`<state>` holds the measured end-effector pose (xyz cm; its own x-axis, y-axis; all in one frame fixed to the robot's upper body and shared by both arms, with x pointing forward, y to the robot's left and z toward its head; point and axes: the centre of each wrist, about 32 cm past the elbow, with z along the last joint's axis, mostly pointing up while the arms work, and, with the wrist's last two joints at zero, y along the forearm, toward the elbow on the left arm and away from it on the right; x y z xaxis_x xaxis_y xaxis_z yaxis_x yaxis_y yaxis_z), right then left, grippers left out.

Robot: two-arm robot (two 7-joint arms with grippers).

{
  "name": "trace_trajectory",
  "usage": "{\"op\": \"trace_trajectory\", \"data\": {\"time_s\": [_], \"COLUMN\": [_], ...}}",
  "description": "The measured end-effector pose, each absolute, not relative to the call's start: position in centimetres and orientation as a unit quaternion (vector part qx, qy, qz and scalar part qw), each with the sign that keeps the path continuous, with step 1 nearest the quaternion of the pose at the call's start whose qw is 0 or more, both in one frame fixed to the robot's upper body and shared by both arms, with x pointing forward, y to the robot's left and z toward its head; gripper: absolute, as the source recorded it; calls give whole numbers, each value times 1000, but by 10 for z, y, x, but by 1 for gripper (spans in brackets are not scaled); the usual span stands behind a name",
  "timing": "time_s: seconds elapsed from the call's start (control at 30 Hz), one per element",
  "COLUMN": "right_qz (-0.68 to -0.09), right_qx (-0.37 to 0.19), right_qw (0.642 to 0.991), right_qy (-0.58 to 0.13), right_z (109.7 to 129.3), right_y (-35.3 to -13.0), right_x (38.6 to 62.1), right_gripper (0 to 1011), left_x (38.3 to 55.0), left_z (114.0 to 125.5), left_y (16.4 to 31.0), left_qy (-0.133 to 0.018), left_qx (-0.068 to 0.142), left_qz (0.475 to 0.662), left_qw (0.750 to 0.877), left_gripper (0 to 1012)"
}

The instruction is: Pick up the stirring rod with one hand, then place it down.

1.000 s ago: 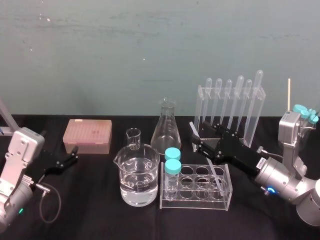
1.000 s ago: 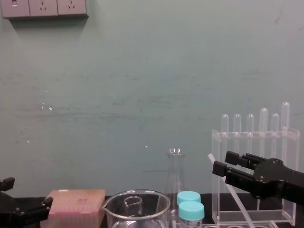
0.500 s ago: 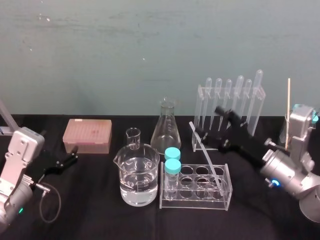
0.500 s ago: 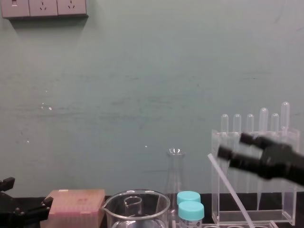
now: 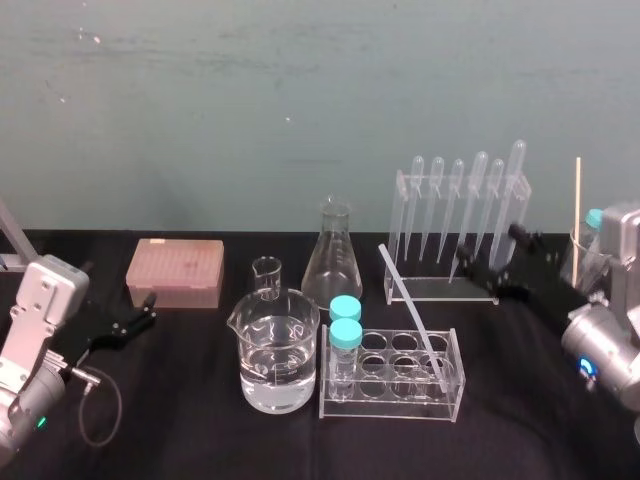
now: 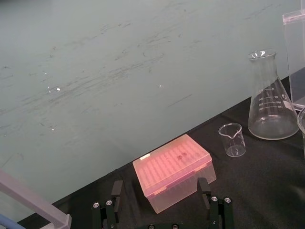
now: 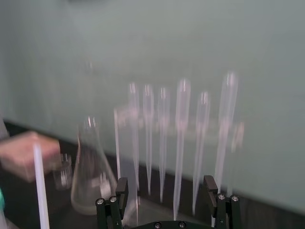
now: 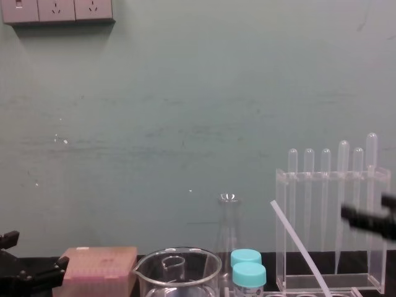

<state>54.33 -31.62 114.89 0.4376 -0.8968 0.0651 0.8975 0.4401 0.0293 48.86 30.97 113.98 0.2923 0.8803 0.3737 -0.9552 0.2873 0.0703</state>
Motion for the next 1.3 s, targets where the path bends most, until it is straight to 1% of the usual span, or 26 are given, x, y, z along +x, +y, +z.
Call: {"op": "trace_trajectory", "data": {"time_s": [0.1, 0.57, 1.3], "right_qz": [-532, -530, -529], "right_qx": [-36, -21, -16], "right_qw": [846, 847, 848], "right_qy": [-16, -25, -28], "right_z": [1145, 1147, 1147], "right_y": [-318, -317, -316], "right_x": [540, 542, 542], "right_gripper": [1003, 1003, 1003], "left_x": [489, 489, 489], "left_z": [1140, 1140, 1140], "left_y": [310, 310, 310], "left_qy": [-132, -132, -132], "left_qx": [142, 141, 141], "left_qz": [580, 580, 580], "left_qw": [791, 791, 791], "left_gripper": [1000, 1000, 1000]}}
